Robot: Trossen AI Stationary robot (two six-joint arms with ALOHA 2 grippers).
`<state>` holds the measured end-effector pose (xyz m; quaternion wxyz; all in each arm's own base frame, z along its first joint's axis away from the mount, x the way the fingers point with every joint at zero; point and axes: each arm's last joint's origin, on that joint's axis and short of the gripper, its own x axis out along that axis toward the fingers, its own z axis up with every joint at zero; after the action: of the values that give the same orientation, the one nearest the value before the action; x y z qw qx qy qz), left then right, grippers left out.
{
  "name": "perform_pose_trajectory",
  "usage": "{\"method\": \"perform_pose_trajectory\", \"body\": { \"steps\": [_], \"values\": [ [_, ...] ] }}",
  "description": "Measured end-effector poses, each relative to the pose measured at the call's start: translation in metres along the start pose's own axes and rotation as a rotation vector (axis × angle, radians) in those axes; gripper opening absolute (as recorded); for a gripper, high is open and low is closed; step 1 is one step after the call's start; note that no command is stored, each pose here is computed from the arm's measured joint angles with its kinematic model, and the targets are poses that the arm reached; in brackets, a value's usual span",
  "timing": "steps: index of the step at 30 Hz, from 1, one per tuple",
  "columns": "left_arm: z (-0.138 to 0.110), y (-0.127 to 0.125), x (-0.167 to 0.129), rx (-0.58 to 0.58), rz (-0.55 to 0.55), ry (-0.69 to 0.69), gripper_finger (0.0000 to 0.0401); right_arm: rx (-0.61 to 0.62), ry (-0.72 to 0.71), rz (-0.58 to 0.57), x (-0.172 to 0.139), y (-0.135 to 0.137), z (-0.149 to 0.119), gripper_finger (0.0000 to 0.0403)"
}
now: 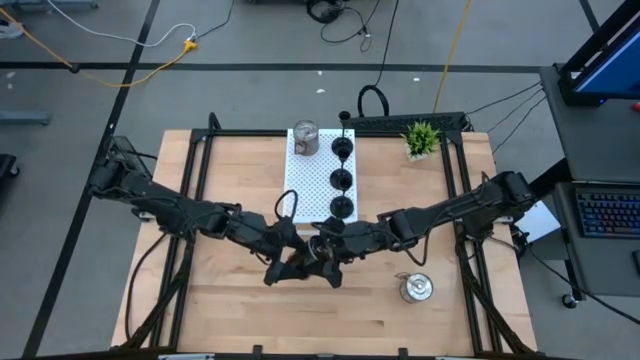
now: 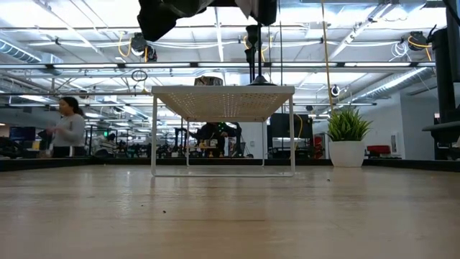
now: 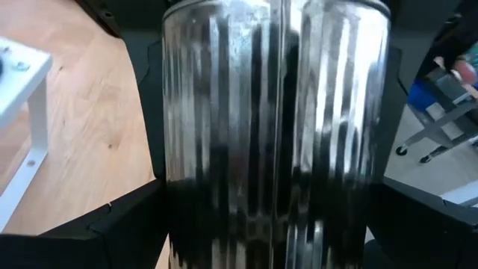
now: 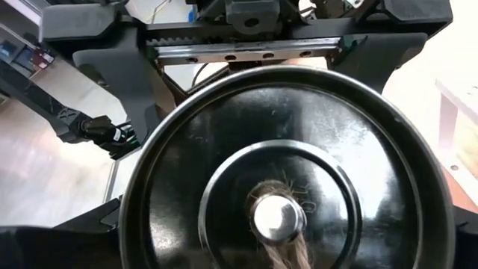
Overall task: Pick & Place candle stick holders
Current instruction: Put the top brown scented candle on the shelf aligned with the brown scented candle
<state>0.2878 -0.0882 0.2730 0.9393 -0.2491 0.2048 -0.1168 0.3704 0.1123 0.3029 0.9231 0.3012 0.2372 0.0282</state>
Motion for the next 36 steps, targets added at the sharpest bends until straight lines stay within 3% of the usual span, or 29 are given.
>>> {"method": "perform_pose_trajectory", "body": {
  "steps": [10, 36],
  "values": [
    [0.0008, -0.0003, 0.0017, -0.034, -0.009, 0.0, 0.04, 0.017, 0.009, 0.014, 0.0011, -0.0031, 0.0025, 0.0349],
    [-0.0001, 0.0016, 0.0017, 0.014, 0.03, -0.004, 0.0399, 0.013, 0.001, 0.011, 0.0024, -0.0045, 0.0031, 0.0349]
  ]
}}
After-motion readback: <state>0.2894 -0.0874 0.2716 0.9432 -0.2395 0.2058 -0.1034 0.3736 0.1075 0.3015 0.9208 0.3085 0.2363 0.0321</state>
